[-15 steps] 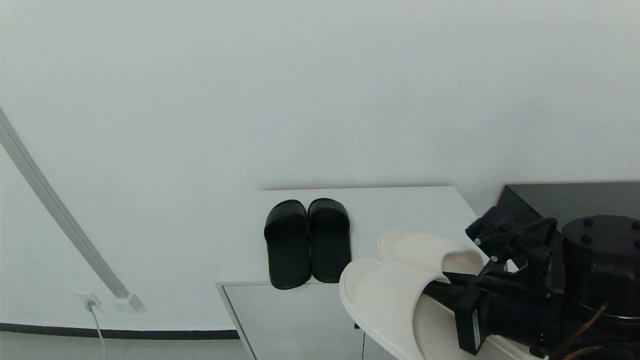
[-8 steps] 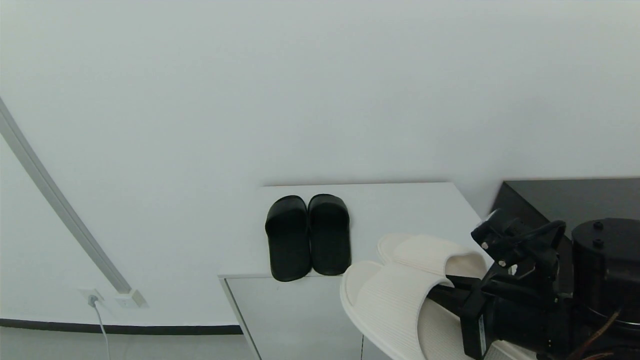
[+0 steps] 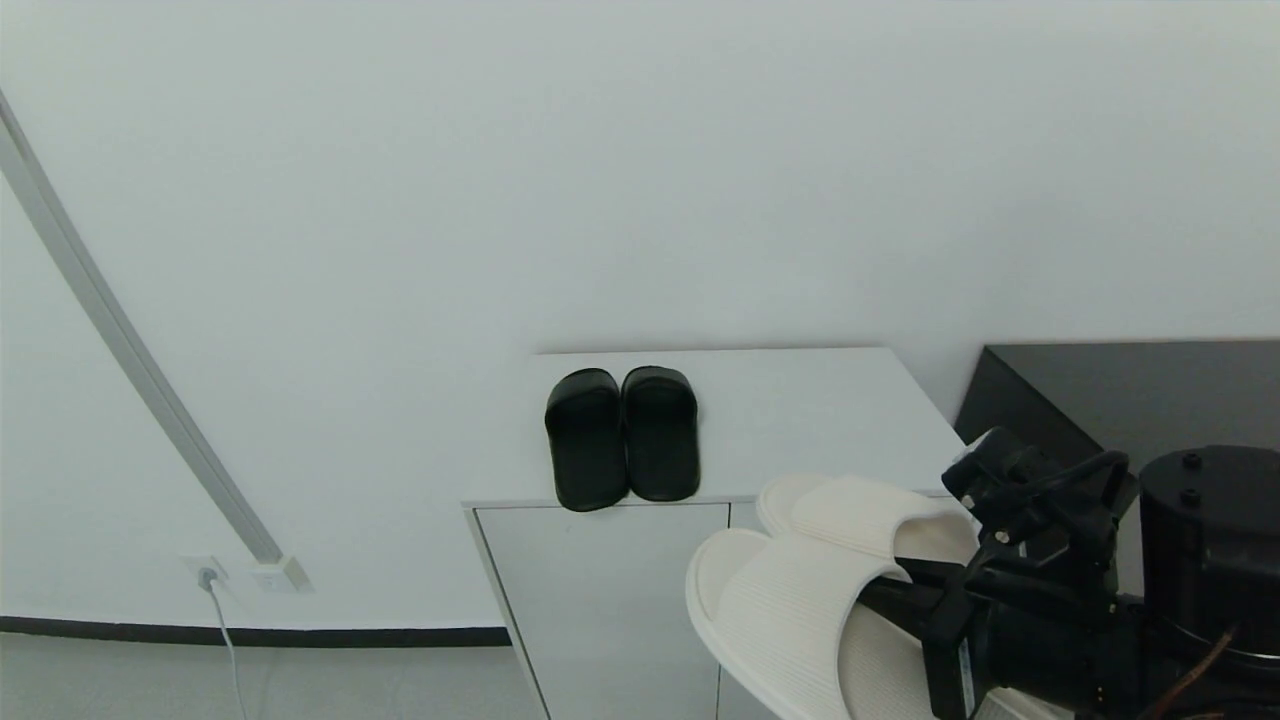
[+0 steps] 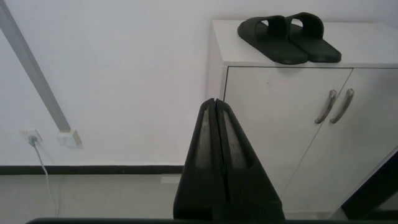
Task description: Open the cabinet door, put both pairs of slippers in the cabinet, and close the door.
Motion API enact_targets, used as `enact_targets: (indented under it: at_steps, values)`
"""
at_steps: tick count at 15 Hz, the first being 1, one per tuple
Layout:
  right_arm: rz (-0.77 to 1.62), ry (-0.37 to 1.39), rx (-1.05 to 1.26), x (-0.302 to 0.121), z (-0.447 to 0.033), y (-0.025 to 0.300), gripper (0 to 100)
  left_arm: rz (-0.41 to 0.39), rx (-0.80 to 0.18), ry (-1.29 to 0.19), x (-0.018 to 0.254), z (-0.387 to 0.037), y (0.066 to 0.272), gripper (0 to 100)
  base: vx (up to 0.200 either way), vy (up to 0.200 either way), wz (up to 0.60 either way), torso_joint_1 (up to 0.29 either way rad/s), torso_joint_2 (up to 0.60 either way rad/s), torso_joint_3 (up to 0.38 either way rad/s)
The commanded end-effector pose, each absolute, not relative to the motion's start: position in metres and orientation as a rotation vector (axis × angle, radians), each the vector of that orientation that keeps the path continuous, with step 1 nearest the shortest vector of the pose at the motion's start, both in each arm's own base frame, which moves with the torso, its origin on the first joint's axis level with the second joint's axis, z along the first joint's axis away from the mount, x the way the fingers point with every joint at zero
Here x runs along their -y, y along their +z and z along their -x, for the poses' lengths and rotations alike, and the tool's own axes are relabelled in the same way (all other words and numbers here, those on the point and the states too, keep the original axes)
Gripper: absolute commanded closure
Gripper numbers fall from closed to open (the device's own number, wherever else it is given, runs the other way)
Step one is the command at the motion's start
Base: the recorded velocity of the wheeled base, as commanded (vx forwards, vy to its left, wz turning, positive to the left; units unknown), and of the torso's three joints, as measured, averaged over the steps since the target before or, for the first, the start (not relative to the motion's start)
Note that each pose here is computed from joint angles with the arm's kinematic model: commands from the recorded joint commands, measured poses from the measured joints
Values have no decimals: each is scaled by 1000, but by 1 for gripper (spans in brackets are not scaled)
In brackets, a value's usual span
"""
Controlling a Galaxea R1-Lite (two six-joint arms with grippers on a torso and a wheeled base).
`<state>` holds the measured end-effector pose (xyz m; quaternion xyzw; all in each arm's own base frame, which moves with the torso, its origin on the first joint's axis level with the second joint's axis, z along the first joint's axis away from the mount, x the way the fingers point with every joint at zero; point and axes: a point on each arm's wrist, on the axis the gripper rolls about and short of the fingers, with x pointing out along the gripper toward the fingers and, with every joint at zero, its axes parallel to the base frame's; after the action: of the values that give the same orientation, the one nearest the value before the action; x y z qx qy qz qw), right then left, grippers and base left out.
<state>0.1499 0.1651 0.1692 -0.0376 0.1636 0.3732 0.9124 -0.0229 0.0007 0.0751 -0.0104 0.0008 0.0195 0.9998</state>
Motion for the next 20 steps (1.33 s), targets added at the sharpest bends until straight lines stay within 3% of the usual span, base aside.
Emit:
enact_targets:
  at_steps: [1,9,15,16,20]
  values:
    - [83,771,-347,-167,-151,167,100,21,-1,40,-1,23,76,100,0,0,0,0,0,0]
    - [94,768,-366,-168,-152,162,100,18,-3,38,-1,23,75,100,0,0,0,0,0,0]
    - [100,761,-376,-167,-152,159,100,11,-3,35,-1,23,75,100,0,0,0,-145,342,189]
    - [102,760,-381,-166,-151,157,100,11,-4,32,-1,23,75,0,0,0,0,-183,403,232]
    - [110,758,-394,-165,-150,153,100,11,-3,32,-1,23,75,0,0,0,0,-216,510,294]
